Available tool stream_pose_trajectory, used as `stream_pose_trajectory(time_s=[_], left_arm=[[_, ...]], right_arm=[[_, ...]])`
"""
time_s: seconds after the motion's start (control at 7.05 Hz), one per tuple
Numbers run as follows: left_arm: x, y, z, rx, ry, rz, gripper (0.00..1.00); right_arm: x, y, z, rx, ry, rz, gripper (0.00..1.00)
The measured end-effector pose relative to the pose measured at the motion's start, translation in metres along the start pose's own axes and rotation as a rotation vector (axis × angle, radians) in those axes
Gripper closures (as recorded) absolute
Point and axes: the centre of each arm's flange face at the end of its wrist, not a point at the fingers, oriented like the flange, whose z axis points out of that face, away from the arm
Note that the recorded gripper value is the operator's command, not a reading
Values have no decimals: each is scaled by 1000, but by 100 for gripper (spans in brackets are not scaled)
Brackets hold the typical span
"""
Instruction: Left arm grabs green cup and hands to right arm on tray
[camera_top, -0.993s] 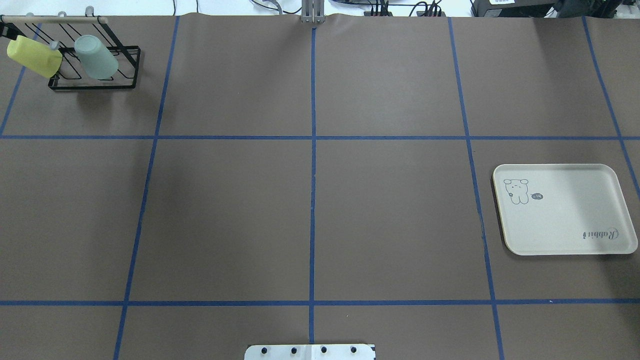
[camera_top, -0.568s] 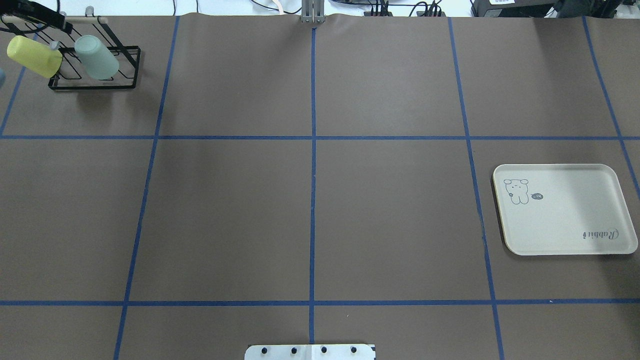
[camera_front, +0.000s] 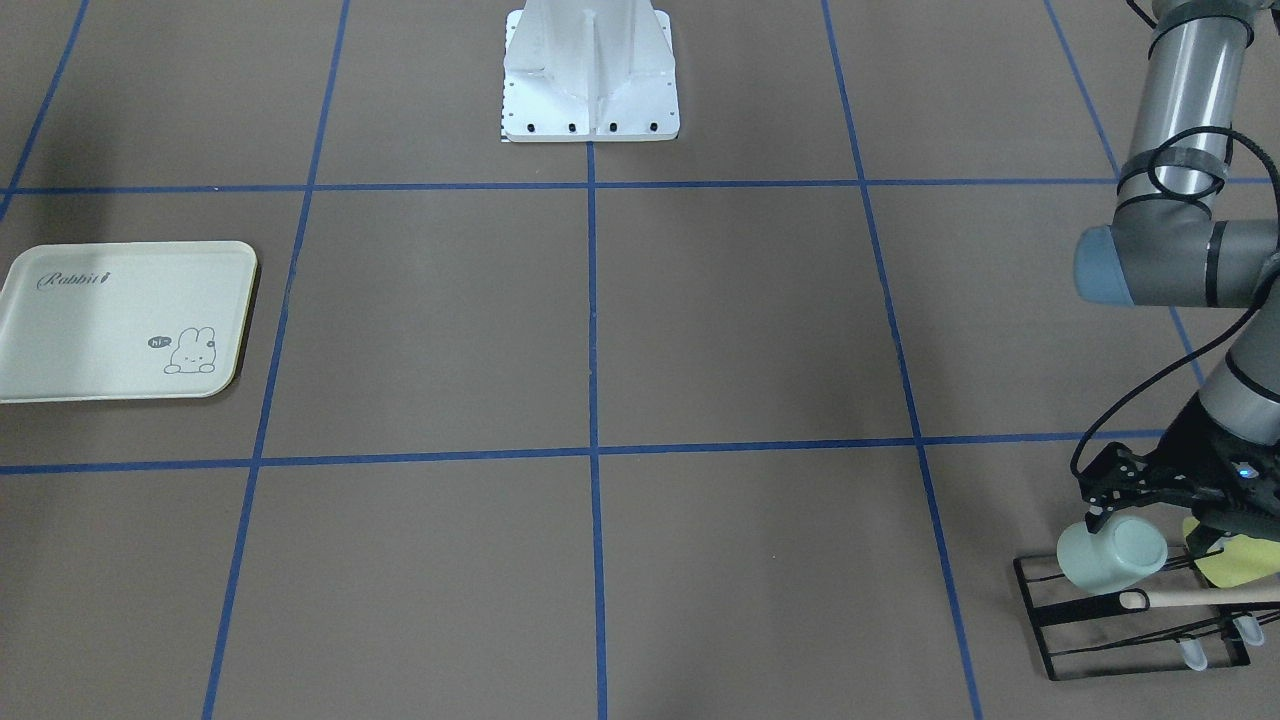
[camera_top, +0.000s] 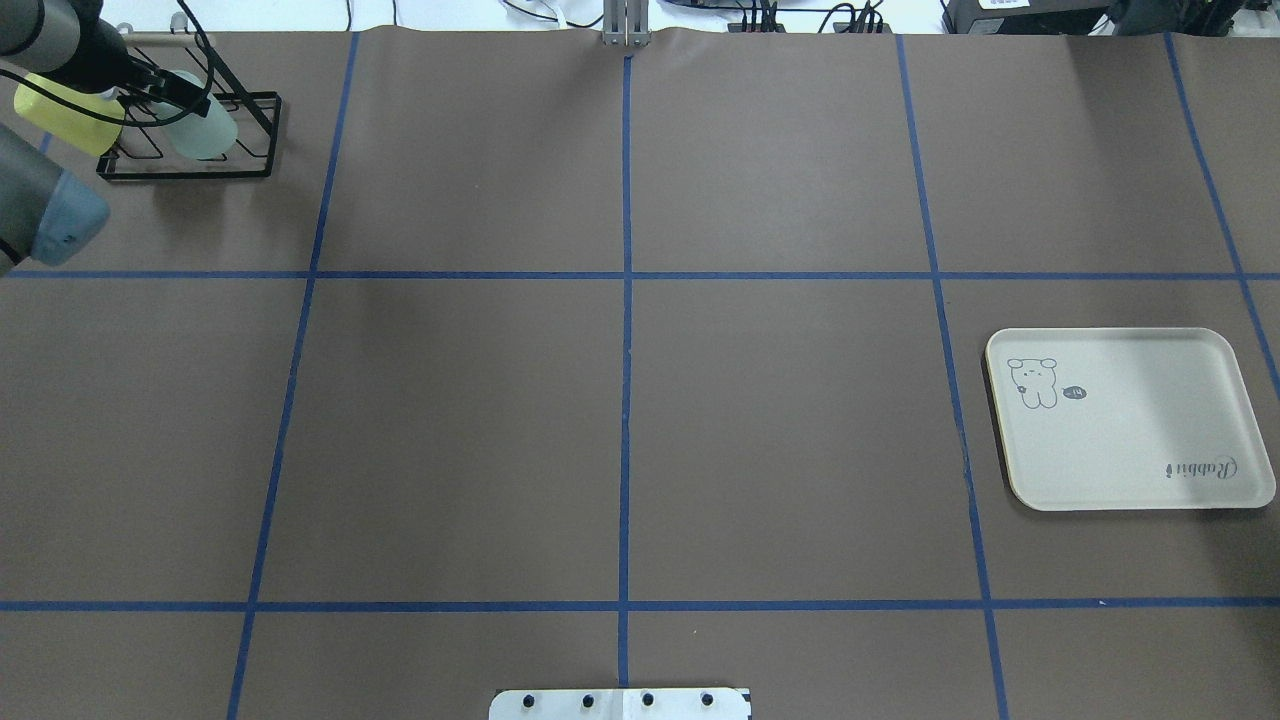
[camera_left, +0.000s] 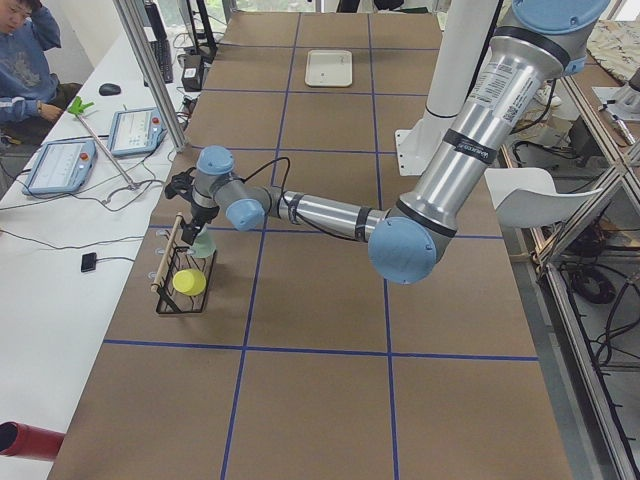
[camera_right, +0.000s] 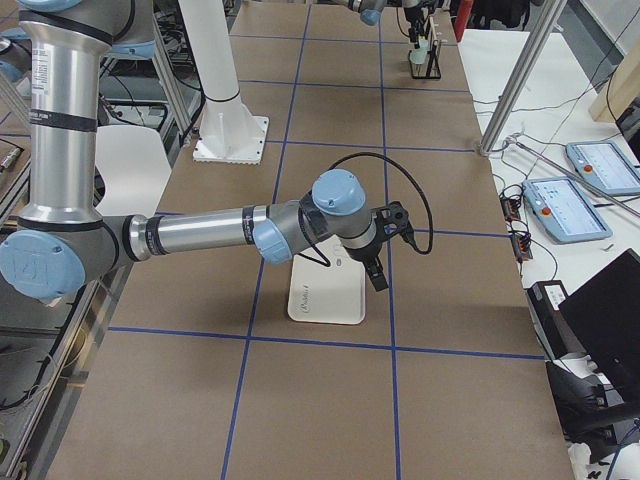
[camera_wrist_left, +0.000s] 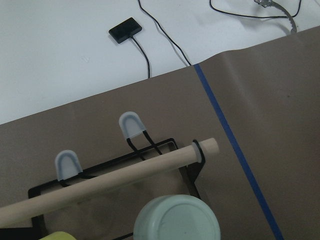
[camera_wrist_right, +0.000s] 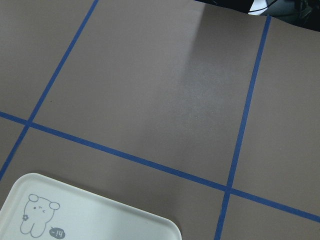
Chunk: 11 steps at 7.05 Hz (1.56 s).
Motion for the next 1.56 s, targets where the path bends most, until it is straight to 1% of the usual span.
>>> stream_pose_trajectory(time_s=[0.28,0.43,0.57,0.71,1.14,1.28,1.42,1.56], left_arm=[[6,-5,9,3,-38,5,0],[8,-9,12,1,-45,5,7],[10,-12,14,0,-46,6,25],[12,-14,14,1,-46,5,35],[11,-10,16,-3,-48,7,35],[9,-7,17,-7,-50,9,38],[9,-6,18,-8,-50,10,69],[9,-6,17,-8,-50,11,97]], right_arm=[[0,0,0,0,0,0,0],[0,0,0,0,0,0,0],[0,0,0,0,0,0,0],[0,0,0,0,0,0,0],[0,0,0,0,-1,0,0],[0,0,0,0,-1,0,0],[0,0,0,0,-1,0,0],[0,0,0,0,-1,-1,0]])
